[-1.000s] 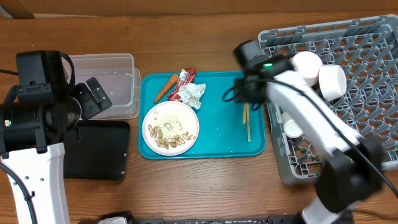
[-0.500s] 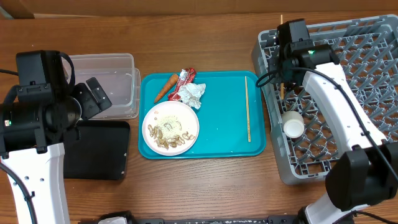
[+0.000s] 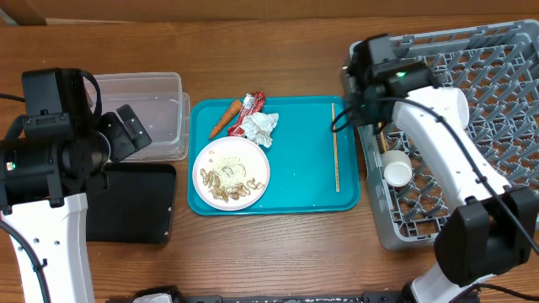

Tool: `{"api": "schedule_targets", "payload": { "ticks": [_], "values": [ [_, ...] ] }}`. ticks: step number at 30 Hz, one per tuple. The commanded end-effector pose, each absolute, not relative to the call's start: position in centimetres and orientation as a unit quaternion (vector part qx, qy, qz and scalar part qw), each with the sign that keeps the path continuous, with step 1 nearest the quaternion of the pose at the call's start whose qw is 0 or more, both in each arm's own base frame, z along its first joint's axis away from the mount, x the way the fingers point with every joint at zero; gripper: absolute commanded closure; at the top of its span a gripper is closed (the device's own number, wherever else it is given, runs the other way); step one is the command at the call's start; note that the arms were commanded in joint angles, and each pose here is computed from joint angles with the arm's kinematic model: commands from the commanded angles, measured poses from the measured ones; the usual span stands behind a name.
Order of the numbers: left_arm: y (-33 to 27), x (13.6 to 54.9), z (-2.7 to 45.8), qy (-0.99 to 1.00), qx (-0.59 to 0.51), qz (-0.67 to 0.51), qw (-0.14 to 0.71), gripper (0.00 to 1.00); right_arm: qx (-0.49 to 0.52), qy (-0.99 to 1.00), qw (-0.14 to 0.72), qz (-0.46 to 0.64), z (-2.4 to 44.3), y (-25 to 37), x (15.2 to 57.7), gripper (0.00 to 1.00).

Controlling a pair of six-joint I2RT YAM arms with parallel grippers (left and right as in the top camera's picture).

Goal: Sort waste into correct bins and load items into the dishwasher
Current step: 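Grasp the second chopstick on the tray with the right gripper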

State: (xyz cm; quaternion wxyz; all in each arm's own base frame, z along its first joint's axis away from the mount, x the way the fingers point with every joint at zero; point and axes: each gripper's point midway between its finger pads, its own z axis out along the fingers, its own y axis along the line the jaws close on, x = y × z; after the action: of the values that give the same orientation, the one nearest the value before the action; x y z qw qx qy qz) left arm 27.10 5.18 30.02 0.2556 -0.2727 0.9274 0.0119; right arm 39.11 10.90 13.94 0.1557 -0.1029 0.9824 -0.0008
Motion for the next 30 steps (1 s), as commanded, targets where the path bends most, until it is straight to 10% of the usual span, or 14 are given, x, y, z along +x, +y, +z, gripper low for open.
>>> {"api": "schedule_targets", "payload": {
  "ticks": [1,19,27,30],
  "values": [
    [5.4,27.3,30.3,0.923,-0.281,0.011,0.261,0.00,-0.058,0.985,0.141,0.075,14.5,15.1,37.5,0.56],
    [5.4,27.3,30.3,0.923,-0.281,0.011,0.261,0.00,0.061,0.994,0.041,-0.084,1.0,12.9,36.5,0.55],
    [5.4,27.3,30.3,0.923,-0.282,0.011,0.261,0.00,0.016,0.999,-0.008,-0.031,-0.7,14.9,35.2,0.96],
    [5.4,27.3,30.3,0.923,-0.281,0.011,0.261,0.00,0.016,0.999,-0.014,-0.027,-0.3,15.0,34.8,0.96]
  ]
}}
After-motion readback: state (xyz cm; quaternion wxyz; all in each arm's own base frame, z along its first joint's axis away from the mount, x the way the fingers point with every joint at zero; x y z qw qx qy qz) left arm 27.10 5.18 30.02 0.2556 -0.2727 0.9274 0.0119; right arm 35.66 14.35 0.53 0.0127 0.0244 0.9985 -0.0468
